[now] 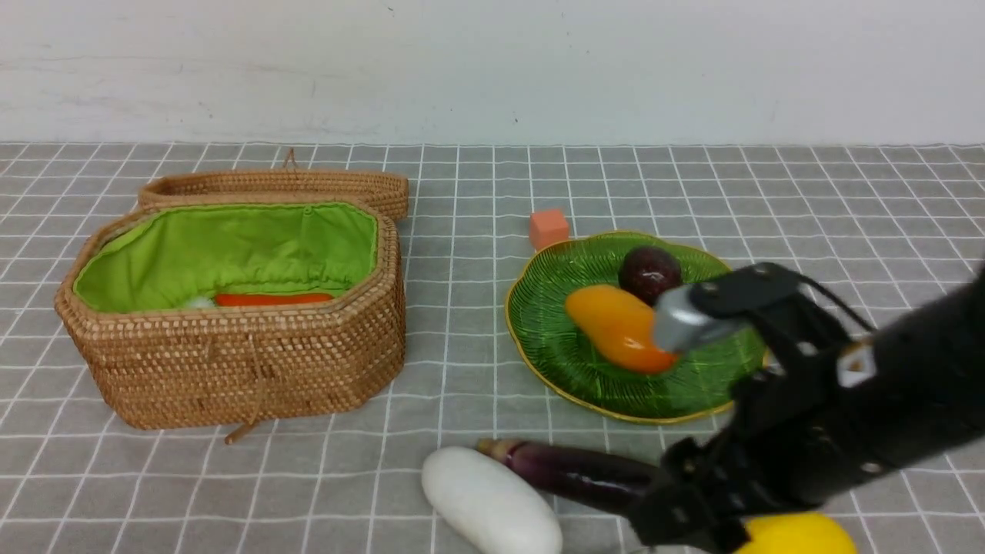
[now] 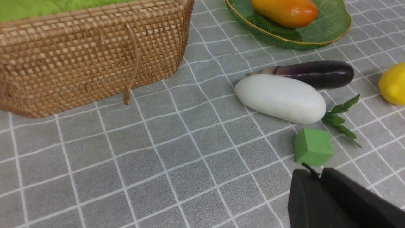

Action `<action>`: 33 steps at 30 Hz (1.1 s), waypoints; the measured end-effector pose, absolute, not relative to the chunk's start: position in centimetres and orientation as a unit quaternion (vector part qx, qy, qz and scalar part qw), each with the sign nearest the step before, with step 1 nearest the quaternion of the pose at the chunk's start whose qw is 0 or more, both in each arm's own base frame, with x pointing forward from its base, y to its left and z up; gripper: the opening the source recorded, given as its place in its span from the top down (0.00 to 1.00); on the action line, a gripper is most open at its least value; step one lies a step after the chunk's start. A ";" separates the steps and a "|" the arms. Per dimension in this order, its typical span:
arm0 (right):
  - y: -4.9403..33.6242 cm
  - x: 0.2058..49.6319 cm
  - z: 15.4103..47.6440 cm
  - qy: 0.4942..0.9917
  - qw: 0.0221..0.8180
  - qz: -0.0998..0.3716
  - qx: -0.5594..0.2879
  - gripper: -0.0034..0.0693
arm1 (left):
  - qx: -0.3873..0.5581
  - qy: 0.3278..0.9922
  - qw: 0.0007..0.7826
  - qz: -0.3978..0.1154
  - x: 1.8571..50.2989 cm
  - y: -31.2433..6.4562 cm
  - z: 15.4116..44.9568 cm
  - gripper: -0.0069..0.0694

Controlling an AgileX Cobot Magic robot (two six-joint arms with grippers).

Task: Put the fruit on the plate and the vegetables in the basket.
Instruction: Take a daikon with your right arm and place it on the basket on the left.

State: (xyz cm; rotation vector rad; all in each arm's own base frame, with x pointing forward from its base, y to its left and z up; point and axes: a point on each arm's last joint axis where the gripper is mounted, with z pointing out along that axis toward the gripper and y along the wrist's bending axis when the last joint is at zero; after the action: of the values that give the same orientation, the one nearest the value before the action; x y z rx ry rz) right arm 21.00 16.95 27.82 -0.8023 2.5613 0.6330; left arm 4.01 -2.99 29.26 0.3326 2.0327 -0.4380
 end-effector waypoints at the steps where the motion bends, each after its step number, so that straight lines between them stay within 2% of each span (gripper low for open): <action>1: 17.0 21.1 27.8 0.912 0.191 0.226 -0.285 0.14 | 0.137 0.839 0.495 -0.181 4.0 -3.0 29.3 0.85; 9: 23.0 22.6 27.4 0.890 0.181 0.229 -0.350 0.14 | 0.135 0.831 0.507 -0.183 4.1 -3.0 29.5 0.83; 14: 26.8 23.8 24.6 0.882 0.163 0.213 -0.388 0.14 | 0.135 0.831 0.507 -0.183 4.1 -3.0 29.5 0.82; 28: 28.0 26.8 18.8 0.888 0.146 0.143 -0.413 0.14 | 0.136 0.833 0.504 -0.182 4.1 -3.0 29.5 0.80; 33: 28.1 26.8 18.2 0.889 0.140 0.141 -0.412 0.21 | 0.136 0.833 0.504 -0.182 4.1 -3.0 29.5 0.80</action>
State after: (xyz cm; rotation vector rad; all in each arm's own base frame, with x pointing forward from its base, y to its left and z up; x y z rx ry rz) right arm 26.84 28.12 18.23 -1.1916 2.5686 0.4080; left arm 4.10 -3.00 29.47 0.3281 2.0107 -0.4403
